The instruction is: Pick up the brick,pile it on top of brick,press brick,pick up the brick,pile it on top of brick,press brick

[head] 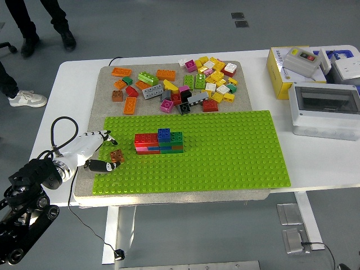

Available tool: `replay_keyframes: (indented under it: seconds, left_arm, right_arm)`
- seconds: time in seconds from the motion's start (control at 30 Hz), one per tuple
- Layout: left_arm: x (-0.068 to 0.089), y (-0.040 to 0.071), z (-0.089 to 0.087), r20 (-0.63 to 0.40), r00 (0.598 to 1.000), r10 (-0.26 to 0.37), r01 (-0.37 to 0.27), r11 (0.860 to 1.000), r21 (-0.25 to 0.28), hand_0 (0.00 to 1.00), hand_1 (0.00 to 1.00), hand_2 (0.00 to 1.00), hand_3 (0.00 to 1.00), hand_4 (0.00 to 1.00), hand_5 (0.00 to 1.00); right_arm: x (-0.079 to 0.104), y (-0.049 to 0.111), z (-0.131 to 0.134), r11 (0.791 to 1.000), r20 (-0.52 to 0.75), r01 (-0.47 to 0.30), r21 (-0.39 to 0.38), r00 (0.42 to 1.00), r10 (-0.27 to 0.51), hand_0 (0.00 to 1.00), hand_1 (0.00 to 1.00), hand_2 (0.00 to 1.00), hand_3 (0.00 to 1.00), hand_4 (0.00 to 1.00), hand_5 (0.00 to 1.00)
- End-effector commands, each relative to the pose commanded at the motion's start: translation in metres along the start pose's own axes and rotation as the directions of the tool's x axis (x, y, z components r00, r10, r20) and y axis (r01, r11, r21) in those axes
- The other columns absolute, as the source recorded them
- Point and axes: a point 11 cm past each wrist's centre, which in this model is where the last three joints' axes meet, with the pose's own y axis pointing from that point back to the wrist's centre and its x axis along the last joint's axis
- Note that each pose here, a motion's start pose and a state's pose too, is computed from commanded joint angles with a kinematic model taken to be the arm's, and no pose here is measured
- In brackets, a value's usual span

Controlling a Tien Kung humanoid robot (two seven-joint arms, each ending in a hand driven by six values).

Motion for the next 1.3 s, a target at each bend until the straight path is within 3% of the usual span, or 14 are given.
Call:
replay_keyframes:
  seconds: [0.9,0.93,1.3]
  left_arm:
    - [-0.0054,0.0004,-0.0028,-0.024,1.000,-0.010,0.010,1.000,0.008,0.998,0.991,0.996,0.699,0.760,0.321]
    - [-0.0055,0.0004,-0.0029,-0.025,1.000,-0.010,0.010,1.000,0.008,0.998,0.991,0.990,0.660,0.691,0.256]
    - [-0.0077,-0.0001,-0.0023,-0.032,0.999,-0.013,0.014,1.000,0.005,0.998,0.986,0.981,0.600,0.646,0.226]
  right_arm:
    - [0.0003,0.0000,-0.0004,1.000,-0.002,-0.001,0.003,1.000,0.001,0.737,0.712,0.738,0.801,0.650,0.998]
    - [0.0003,0.0000,-0.0004,1.000,-0.003,-0.001,0.003,1.000,0.001,0.738,0.713,0.738,0.800,0.651,0.998]
    - [-0.0001,0.0001,-0.0008,1.000,-0.001,0.000,0.004,1.000,0.000,0.736,0.712,0.739,0.800,0.652,0.998]
